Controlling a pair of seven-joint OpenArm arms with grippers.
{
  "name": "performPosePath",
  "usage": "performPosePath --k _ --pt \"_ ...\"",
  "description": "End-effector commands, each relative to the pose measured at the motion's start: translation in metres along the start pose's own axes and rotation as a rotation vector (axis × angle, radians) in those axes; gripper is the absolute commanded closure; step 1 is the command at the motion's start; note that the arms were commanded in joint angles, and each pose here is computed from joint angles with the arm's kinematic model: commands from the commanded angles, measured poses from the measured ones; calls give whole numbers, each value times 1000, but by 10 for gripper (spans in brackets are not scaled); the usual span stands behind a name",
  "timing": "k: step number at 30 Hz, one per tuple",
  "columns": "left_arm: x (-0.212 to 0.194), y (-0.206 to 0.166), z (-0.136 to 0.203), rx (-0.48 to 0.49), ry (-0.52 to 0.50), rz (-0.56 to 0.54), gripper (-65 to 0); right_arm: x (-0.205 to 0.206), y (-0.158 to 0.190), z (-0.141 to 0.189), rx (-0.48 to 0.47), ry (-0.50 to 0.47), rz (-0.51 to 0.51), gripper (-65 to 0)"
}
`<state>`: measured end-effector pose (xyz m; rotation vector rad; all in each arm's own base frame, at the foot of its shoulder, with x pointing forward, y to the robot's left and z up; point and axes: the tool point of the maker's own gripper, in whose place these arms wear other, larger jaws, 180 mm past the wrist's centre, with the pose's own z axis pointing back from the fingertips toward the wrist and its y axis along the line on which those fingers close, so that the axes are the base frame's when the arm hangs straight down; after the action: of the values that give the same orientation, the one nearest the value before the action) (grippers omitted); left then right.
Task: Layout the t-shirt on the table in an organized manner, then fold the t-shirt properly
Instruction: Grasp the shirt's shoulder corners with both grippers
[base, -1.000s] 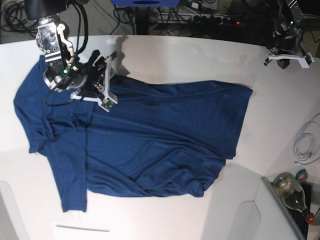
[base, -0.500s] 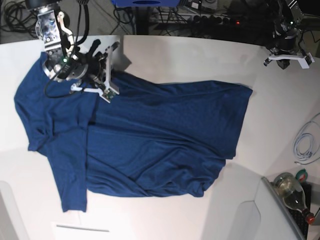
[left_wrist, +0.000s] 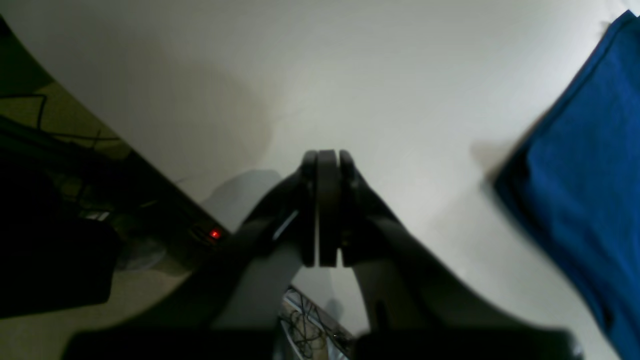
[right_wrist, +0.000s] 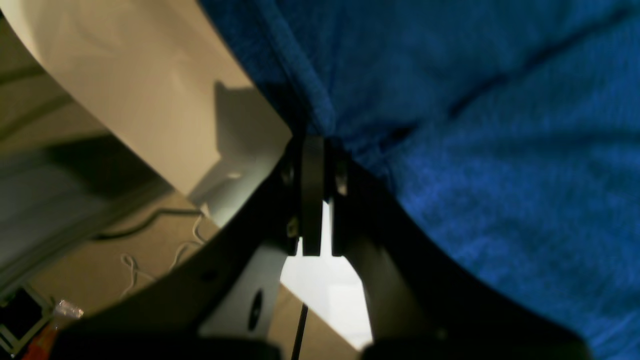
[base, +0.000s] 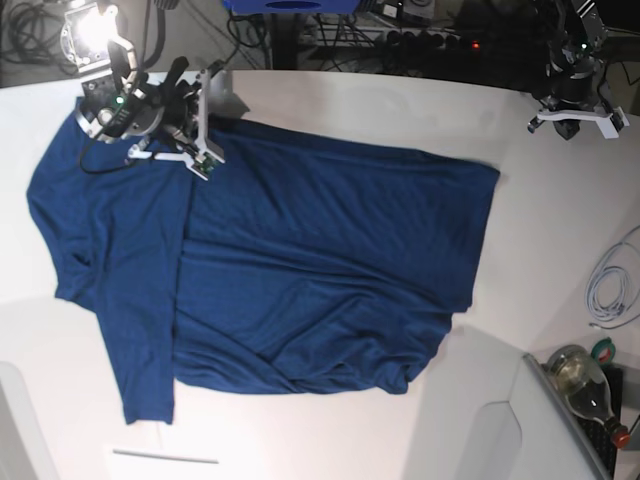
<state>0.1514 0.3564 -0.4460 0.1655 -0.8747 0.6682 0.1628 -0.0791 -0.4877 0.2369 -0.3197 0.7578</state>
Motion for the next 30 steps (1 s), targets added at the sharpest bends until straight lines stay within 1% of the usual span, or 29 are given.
performPosePath --k 1,4,8,10,12,14,15,18,19,21,23,24,27,28,30 --pt "15 3 0 0 -44 -17 0 8 1 3 5 -32 7 -14" --pt "14 -1 1 -7 -42 -14 0 5 3 3 10 -28 6 -15" --pt "0 -27 -2 -74 -3 -39 0 5 5 2 14 -27 3 -24" --pt "-8 -37 -2 -97 13 -45 0 4 5 2 13 -19 4 -75" --pt "-12 -44 0 -112 21 -40 0 -1 5 3 12 9 5 -153" --pt "-6 -60 7 -140 -11 -18 0 1 3 5 4 5 8 -224" --pt "-1 -66 13 -152 -31 -15 0 1 4 8 0 0 6 -239" --pt "30 -93 29 -214 -123 -16 0 15 6 26 -32 -58 33 -242" --pt "37 -100 31 -227 -144 -10 0 22 4 32 -46 -78 44 -242" --pt "49 -129 24 -283 -173 -4 0 32 1 34 -57 -99 56 -242" --pt "48 -148 9 -315 -158 0 0 44 -8 32 -69 -116 57 -225" --pt "44 -160 -1 -331 -142 -19 0 51 -8 27 -59 -124 45 -188" --pt "16 -183 -35 -336 -55 -128 0 64 -10 9 -26 -121 11 -14" --pt "7 -187 -42 -329 -31 -155 0 63 -11 5 -19 -112 4 0" --pt "-5 -186 -55 -304 4 -208 0 62 -5 -3 3 -103 -12 -11"
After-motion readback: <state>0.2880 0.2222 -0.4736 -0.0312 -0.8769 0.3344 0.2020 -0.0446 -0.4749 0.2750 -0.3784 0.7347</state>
